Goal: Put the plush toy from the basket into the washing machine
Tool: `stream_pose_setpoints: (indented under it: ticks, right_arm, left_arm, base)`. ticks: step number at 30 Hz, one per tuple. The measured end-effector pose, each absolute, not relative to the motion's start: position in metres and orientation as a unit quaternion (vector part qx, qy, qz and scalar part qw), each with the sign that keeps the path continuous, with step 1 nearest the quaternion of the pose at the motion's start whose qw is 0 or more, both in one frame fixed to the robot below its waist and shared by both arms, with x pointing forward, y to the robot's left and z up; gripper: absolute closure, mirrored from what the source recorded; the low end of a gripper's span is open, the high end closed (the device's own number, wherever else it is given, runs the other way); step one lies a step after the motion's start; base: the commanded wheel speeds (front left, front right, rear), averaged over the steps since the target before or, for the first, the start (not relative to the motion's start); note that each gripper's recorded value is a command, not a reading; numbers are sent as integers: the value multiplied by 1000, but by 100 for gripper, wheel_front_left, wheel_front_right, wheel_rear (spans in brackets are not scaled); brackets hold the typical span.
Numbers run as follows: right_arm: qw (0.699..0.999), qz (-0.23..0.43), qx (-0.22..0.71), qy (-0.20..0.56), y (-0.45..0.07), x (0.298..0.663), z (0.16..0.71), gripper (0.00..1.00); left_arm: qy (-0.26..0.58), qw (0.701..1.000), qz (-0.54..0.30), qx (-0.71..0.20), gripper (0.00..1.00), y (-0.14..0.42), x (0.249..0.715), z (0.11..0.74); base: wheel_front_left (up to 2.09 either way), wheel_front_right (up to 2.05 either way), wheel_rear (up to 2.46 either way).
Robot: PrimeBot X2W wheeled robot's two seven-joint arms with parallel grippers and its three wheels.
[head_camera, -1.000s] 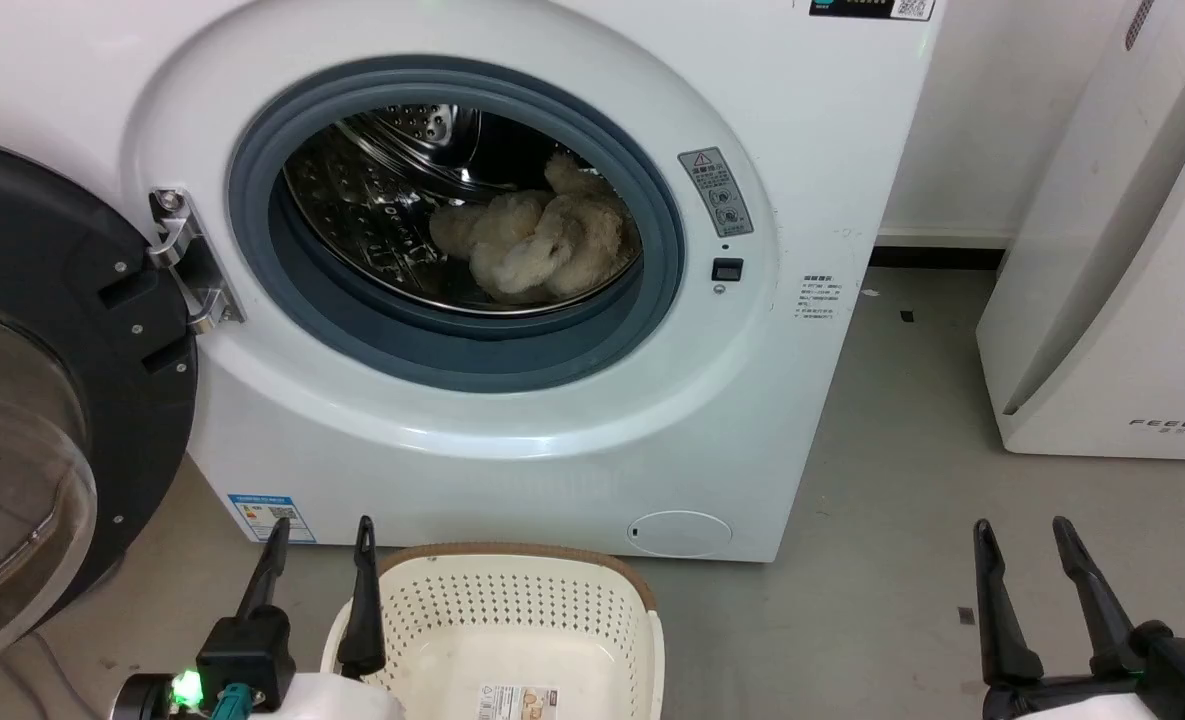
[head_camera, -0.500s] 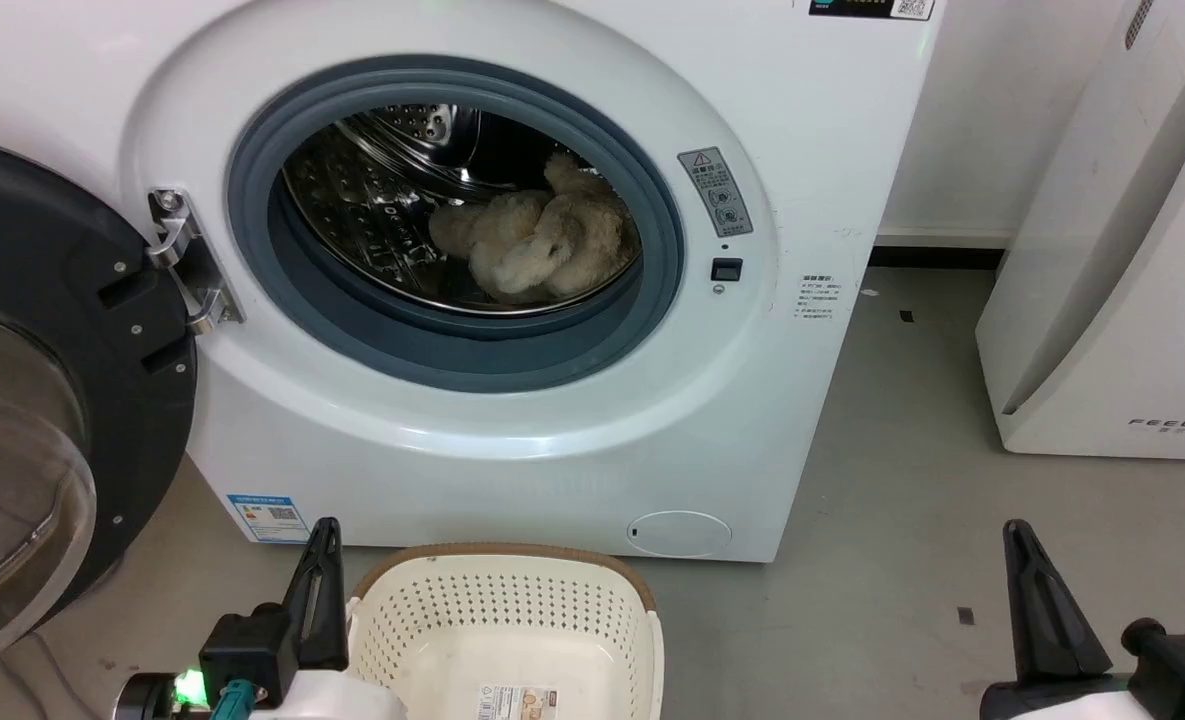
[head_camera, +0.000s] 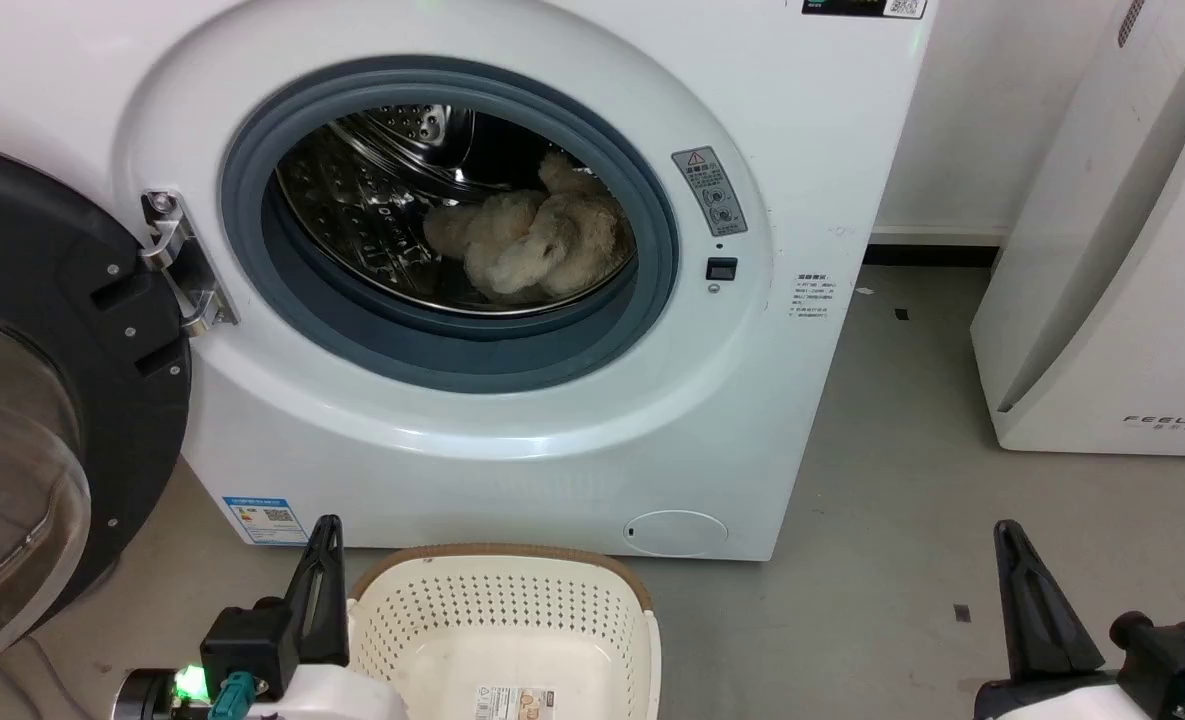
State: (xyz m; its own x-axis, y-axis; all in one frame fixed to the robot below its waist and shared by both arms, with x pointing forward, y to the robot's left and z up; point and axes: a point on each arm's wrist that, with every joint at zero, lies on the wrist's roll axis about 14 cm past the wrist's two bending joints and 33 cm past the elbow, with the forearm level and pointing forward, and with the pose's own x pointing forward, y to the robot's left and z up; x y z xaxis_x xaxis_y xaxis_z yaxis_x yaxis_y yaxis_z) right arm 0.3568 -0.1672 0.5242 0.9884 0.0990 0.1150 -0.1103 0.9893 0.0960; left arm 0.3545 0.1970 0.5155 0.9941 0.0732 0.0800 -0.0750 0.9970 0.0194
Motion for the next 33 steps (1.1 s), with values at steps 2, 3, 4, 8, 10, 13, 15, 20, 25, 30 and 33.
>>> stream_pose_setpoints:
  ticks: [2, 3, 4, 8, 10, 13, 15, 20, 25, 30, 33]
  right_arm:
    - [996, 53, 49, -53, -167, 357, 524, 100]
    - [996, 53, 48, -53, -167, 357, 524, 100]
    - [996, 54, 47, -52, -167, 357, 524, 100]
    - [996, 54, 45, -50, -166, 358, 524, 100]
    - [996, 55, 43, -48, -166, 358, 524, 100]
    - [997, 55, 43, -46, -166, 358, 524, 100]
    - [997, 56, 42, -44, -166, 358, 523, 100]
    - [997, 57, 35, -41, -165, 359, 523, 100]
    - [997, 58, 30, -39, -164, 360, 523, 100]
    - [997, 59, 28, -35, -164, 360, 522, 100]
    - [997, 59, 27, -32, -164, 360, 522, 100]
  left_arm:
    - [-38, 999, 37, 11, 100, 197, 355, 515]
    - [-38, 999, 36, 11, 100, 196, 355, 515]
    - [-38, 999, 36, 11, 100, 196, 355, 516]
    - [-35, 999, 35, 11, 100, 196, 356, 516]
    - [-33, 999, 34, 11, 100, 195, 356, 515]
    - [-32, 999, 33, 11, 100, 195, 357, 516]
    - [-31, 999, 33, 11, 100, 195, 357, 516]
    - [-29, 999, 32, 11, 100, 194, 358, 516]
    - [-26, 999, 28, 14, 100, 192, 358, 516]
    - [-25, 999, 26, 14, 100, 191, 359, 517]
    - [-23, 999, 25, 14, 100, 191, 360, 517]
  base:
    - [0, 0, 0]
    - [0, 0, 0]
    - [0, 0, 0]
    - [0, 0, 0]
    - [0, 0, 0]
    - [0, 0, 0]
    - [0, 0, 0]
    - [0, 0, 0]
    - [0, 0, 0]
    - [0, 0, 0]
    - [0, 0, 0]
